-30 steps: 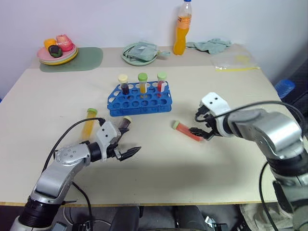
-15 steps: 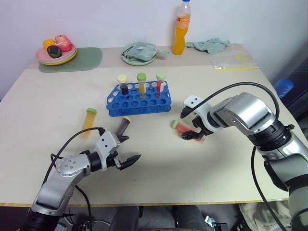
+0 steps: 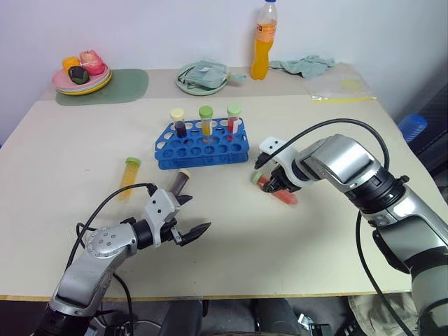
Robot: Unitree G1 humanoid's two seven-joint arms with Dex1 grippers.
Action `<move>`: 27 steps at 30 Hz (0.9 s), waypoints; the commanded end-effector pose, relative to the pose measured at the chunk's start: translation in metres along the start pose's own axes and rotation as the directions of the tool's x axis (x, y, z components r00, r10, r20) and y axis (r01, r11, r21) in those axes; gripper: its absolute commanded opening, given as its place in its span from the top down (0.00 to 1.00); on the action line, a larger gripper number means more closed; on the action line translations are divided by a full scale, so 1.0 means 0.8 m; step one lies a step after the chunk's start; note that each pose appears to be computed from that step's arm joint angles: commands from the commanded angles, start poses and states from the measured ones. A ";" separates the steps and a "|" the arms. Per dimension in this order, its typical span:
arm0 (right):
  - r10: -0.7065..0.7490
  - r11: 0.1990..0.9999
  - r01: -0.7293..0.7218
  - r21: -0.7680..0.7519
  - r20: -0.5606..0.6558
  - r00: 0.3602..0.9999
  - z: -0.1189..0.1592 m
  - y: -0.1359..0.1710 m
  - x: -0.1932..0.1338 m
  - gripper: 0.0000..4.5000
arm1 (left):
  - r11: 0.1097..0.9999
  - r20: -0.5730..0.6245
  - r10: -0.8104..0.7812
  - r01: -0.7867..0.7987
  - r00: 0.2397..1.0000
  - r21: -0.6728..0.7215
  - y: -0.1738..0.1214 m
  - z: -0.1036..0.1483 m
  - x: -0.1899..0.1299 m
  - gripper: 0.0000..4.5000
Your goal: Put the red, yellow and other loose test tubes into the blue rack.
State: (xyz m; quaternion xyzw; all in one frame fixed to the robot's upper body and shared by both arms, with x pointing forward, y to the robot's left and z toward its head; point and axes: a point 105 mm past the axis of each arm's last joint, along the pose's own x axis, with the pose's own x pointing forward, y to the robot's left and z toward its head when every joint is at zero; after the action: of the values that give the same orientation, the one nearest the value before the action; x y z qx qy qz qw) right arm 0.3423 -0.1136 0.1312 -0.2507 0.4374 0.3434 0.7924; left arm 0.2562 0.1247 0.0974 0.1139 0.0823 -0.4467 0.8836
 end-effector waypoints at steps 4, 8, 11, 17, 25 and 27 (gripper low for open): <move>0.118 0.991 -0.081 -0.107 0.402 0.908 0.065 0.026 -0.057 0.82 | 1.000 0.016 0.010 -0.010 1.000 0.022 0.008 0.000 -0.003 0.00; 0.110 0.981 0.066 -0.181 0.807 0.580 0.111 0.039 -0.110 0.82 | 0.998 0.023 0.061 -0.061 0.998 0.022 0.018 -0.002 -0.007 0.00; 0.074 0.997 -0.032 -0.067 0.927 0.367 0.117 0.043 -0.126 0.82 | 0.991 0.087 0.134 -0.131 0.987 -0.040 0.032 0.009 -0.006 0.00; -0.132 0.991 -0.001 0.134 0.975 0.178 0.125 0.036 -0.092 0.82 | 0.968 0.175 0.242 -0.225 0.954 -0.113 0.056 0.030 0.000 0.00; -0.227 0.974 0.016 0.227 0.967 0.114 0.148 0.023 -0.052 0.82 | 0.970 0.161 0.237 -0.223 0.958 -0.099 0.058 0.033 0.001 0.00; -0.240 0.971 0.034 0.237 0.964 0.117 0.151 0.017 -0.043 0.82 | 0.972 0.154 0.231 -0.220 0.961 -0.084 0.055 0.036 -0.001 0.00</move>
State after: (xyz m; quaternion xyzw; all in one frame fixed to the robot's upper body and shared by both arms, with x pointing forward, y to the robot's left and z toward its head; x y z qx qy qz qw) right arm 0.3813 -0.0329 0.2022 0.0681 -0.1532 0.3178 0.9332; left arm 0.2960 0.1423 0.1184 0.0459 0.0297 -0.3460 0.9367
